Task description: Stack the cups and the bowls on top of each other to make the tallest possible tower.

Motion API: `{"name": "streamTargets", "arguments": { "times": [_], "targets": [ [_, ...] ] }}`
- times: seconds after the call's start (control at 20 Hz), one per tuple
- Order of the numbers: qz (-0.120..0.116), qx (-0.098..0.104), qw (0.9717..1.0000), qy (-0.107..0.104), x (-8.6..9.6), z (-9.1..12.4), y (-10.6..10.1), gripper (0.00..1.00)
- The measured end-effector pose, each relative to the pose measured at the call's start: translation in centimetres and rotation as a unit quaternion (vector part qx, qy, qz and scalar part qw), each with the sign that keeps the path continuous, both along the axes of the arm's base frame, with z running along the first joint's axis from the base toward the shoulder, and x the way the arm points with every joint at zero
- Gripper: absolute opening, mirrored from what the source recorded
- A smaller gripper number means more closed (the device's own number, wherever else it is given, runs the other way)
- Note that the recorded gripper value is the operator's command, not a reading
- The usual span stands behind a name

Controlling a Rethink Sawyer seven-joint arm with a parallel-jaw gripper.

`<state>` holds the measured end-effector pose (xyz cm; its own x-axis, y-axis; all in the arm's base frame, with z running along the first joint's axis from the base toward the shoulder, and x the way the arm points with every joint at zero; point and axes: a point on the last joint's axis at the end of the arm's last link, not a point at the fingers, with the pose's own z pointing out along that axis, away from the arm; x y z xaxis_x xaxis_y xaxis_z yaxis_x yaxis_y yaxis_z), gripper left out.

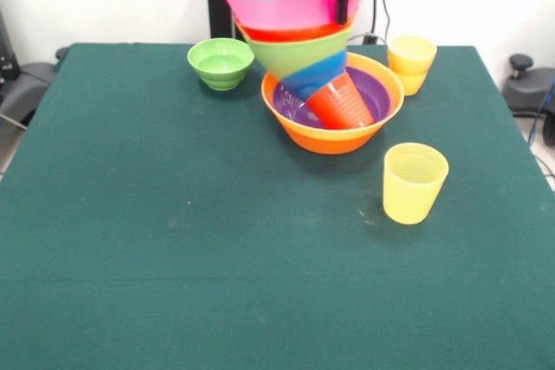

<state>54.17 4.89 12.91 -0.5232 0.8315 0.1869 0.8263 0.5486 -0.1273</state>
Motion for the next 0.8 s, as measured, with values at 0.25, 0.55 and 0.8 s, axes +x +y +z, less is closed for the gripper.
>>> {"name": "streamTargets", "arguments": {
  "times": [0.25, 0.55, 0.8],
  "targets": [
    [0.006, 0.006, 1.0, -0.001, -0.4, 0.5, 0.9, 0.0],
    [0.015, 0.013, 0.9998, -0.003, -0.7, 1.0, 2.1, 0.0],
    [0.019, 0.022, 0.9996, -0.005, -0.3, 0.9, 2.5, 0.0]
  ]
}}
